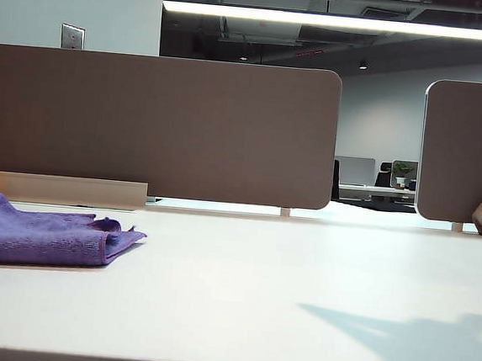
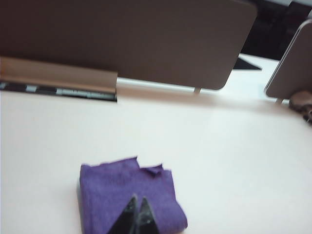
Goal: Fold the bottom of the cloth upward, then fold it vertically to form a square shape.
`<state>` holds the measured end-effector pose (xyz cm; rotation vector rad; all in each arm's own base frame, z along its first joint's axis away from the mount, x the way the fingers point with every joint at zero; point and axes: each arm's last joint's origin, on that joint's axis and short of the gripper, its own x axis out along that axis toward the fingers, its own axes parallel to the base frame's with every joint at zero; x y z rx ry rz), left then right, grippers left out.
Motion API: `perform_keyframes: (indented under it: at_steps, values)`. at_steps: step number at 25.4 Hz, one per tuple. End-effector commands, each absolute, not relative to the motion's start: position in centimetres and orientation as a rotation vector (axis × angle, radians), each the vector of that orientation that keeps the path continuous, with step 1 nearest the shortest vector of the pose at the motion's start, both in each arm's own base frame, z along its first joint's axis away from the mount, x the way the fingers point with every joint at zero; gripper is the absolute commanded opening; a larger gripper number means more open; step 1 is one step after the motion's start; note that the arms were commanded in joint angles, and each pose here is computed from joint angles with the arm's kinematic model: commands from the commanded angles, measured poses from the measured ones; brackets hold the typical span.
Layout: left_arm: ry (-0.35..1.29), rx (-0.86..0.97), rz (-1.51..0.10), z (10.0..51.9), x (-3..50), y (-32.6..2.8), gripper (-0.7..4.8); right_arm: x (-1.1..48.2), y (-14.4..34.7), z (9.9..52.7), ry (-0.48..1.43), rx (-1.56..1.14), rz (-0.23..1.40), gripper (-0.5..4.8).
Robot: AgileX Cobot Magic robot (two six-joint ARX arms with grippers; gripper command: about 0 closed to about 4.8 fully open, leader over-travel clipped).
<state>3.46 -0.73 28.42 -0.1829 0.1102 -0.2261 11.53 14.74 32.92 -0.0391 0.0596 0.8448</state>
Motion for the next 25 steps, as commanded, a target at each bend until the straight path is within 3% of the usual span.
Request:
perform_keyframes:
  at_steps: [1,14,25]
  values:
    - [0.144,-0.188,-0.23,26.9,4.5,-0.8,-0.05,11.1,14.1,32.3,0.048,-0.036,0.819,-0.01]
    - [0.193,-0.247,-0.246,20.4,8.2,-1.2,-0.05,11.0,13.8,25.5,0.114,-0.033,0.805,-0.01]
    - [0.213,-0.077,-0.251,16.9,9.2,-1.3,-0.05,12.0,15.2,21.6,0.214,-0.087,0.801,-0.01]
